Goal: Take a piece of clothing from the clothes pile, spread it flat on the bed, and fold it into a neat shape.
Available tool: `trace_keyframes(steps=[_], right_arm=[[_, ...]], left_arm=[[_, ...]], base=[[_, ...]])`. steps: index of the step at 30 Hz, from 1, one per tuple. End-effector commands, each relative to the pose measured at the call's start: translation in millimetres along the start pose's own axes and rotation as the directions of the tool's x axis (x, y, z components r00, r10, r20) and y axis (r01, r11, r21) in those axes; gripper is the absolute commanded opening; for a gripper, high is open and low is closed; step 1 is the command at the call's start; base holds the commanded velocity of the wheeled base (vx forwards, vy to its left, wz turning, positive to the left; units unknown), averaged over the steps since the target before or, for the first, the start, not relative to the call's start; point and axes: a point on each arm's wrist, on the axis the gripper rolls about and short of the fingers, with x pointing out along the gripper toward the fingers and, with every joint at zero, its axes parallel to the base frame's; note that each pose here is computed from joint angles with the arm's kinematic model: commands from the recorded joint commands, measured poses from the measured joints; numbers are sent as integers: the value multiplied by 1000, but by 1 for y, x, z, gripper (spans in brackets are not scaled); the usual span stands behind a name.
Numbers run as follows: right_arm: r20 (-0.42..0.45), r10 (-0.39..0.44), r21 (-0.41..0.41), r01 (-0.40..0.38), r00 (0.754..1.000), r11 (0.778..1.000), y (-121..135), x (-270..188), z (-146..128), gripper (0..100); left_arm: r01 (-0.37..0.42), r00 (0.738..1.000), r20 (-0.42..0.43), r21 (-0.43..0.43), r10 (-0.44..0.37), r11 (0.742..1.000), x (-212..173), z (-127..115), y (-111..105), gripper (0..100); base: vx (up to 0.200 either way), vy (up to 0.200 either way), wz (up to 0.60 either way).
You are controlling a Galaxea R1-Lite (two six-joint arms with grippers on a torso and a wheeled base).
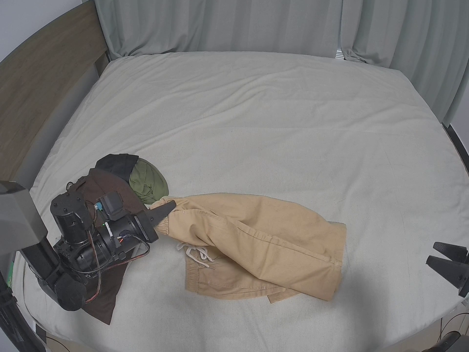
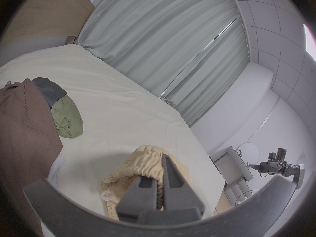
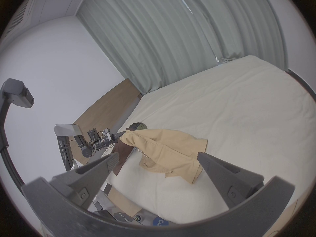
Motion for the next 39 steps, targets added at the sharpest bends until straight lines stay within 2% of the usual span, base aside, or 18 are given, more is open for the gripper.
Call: trace_keyframes(steps=[1, 7, 13, 21, 24, 26, 30, 39], right_arm=[[-85, 39, 10, -38, 996, 999, -7, 27, 14, 100], [-120, 73, 9, -72, 990, 997, -18, 64, 24, 100], [-164, 55, 40, -49, 985, 998, -35, 96, 22, 100], [-212, 39, 81, -23, 977, 996, -46, 108, 13, 100], [-225, 60, 97, -40, 972, 995, -48, 112, 13, 100], [-242, 104, 149, -69, 965, 986, -52, 114, 12, 100], [-279, 90, 188, -38, 956, 981, -63, 124, 5, 100], [-309, 65, 220, 5, 949, 975, -83, 140, -10, 100]], left_arm=[[6, 1000, 9, 9, -6, 1000, -1, 3, -2, 0], [7, 1000, 11, 11, -7, 1000, -2, 3, -3, 0], [7, 1000, 26, 18, -7, 1000, 0, 6, -2, 0], [1, 1000, 24, 14, -1, 1000, 1, 6, 1, 0], [-2, 1000, 16, 11, 2, 1000, 1, 4, 2, 0], [-4, 1000, 19, 11, 4, 1000, 1, 5, 3, 0], [-11, 1000, 22, 10, 11, 1000, 0, 6, 5, 0], [-11, 1000, 25, 11, 11, 1000, 1, 6, 5, 0]], base=[[0, 0, 0], [0, 0, 0], [0, 0, 0], [0, 0, 0], [0, 0, 0], [0, 0, 0], [0, 0, 0], [0, 0, 0]])
